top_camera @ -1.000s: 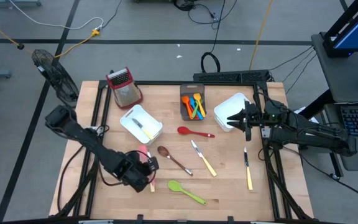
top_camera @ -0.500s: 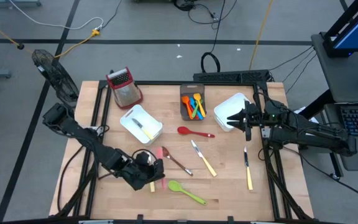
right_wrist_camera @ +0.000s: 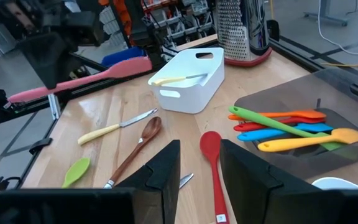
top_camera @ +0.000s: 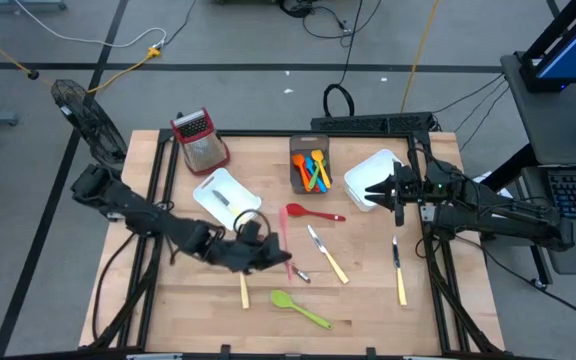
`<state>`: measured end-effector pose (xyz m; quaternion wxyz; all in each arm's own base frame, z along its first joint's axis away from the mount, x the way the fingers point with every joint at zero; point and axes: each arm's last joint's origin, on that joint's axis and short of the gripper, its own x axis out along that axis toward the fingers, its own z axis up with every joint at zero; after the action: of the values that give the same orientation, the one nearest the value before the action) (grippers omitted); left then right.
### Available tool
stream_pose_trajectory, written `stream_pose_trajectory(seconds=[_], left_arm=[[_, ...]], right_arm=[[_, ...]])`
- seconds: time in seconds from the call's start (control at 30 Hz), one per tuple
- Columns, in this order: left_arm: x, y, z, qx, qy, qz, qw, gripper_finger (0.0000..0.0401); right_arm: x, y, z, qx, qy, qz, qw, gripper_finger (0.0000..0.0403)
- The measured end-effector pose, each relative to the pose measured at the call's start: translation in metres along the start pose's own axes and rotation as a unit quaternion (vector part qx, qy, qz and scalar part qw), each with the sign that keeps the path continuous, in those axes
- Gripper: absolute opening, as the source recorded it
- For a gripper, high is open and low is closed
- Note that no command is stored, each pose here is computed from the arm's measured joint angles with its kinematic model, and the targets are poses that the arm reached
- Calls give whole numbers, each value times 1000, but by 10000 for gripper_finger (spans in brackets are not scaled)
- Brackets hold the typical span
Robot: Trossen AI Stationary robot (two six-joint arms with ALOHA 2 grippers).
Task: Pick & Place Kitchen Items
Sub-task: Put the pink spatula into the black bin
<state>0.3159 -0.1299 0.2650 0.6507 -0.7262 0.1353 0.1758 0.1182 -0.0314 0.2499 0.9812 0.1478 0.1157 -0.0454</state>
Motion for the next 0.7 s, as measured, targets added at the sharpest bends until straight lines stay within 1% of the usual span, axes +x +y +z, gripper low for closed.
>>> stream_pose_trajectory(seconds=[0.1, 0.47, 0.7], left_arm=[[6, -9, 13, 16, -2, -20, 1000, 48], [20, -29, 58, 54, -10, -58, 997, 48], [24, -43, 88, 81, -36, -96, 991, 48]], right_arm=[[1, 0, 0, 0, -1, 0, 1000, 105], [8, -3, -2, 6, 20, -5, 1000, 105], [10, -3, -3, 7, 26, -7, 1000, 105]])
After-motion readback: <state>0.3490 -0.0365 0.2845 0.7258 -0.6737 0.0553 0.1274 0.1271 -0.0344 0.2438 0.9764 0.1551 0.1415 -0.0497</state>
